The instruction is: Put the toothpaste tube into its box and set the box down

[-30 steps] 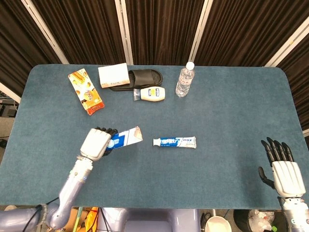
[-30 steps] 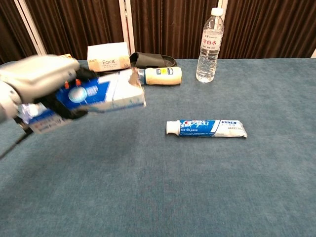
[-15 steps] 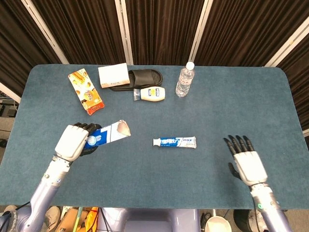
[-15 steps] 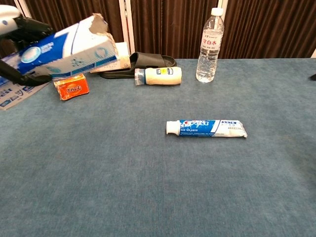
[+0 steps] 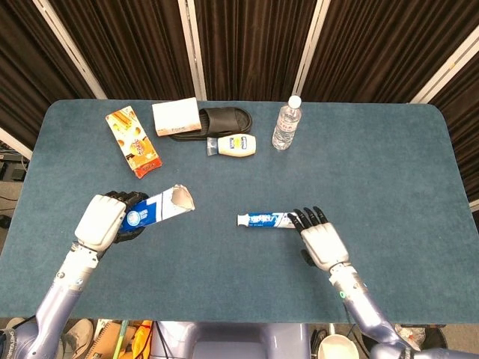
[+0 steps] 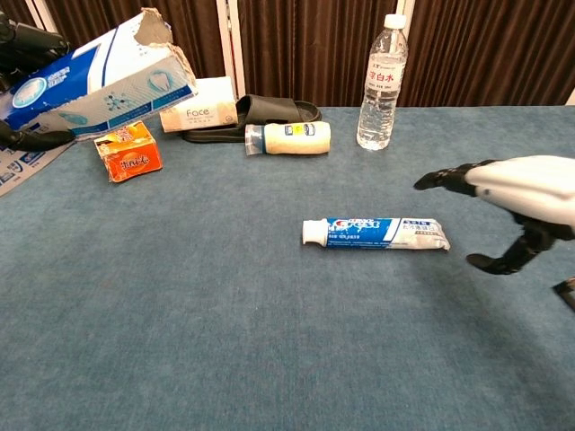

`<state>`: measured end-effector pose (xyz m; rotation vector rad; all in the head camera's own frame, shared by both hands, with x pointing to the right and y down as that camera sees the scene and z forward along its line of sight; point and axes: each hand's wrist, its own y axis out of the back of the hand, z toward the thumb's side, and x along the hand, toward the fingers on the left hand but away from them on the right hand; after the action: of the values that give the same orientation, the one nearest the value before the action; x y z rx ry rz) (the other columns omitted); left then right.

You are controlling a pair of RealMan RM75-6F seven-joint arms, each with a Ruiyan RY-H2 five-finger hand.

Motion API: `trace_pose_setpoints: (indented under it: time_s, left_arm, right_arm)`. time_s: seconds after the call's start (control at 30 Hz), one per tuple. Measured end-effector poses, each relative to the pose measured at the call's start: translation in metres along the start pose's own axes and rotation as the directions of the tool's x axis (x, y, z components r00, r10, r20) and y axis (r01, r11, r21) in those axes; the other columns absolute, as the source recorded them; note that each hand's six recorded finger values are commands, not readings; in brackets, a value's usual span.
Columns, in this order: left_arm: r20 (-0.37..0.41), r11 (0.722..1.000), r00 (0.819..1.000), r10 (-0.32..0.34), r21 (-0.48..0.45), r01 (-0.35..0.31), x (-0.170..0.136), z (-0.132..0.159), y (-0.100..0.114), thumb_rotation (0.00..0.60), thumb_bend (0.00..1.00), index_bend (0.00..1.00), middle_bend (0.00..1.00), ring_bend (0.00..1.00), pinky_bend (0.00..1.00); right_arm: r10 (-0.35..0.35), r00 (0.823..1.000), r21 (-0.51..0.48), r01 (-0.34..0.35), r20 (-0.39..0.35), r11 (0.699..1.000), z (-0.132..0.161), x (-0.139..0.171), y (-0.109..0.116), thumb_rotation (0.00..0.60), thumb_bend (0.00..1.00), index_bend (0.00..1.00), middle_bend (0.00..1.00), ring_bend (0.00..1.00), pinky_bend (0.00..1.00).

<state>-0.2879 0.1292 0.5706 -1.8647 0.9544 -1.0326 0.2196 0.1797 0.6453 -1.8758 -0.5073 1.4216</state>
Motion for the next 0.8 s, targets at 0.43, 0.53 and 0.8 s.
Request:
trace_pose_setpoints:
  time_s: [0.43, 0.53, 0.8]
  left_arm:
    - [-0.009, 1.0, 1.0, 0.01, -0.005, -0.01, 0.002, -0.003, 0.0, 0.6, 0.42, 0.42, 0.57, 0.54, 0.55]
    - [-0.011, 1.0, 1.0, 0.009, -0.007, -0.009, 0.002, -0.004, -0.001, 0.6, 0.42, 0.42, 0.57, 0.54, 0.55]
    - [-0.019, 1.0, 1.0, 0.01, -0.008, -0.01, 0.003, -0.007, -0.002, 0.6, 0.42, 0.41, 0.57, 0.54, 0.55]
  right_arm:
    - [-0.036, 0.997, 0.07, 0.031, 0.067, 0.997, 0.006, -0.05, -0.003, 0.6, 0.31, 0.0, 0.07, 0.0, 0.0]
    - [-0.027, 0.996, 0.075, 0.021, 0.081, 0.997, 0.003, -0.055, -0.005, 0.6, 0.31, 0.01, 0.07, 0.0, 0.0]
    - [-0.002, 0.996, 0.053, -0.003, 0.086, 0.999, 0.005, -0.064, -0.016, 0.6, 0.31, 0.02, 0.07, 0.0, 0.0]
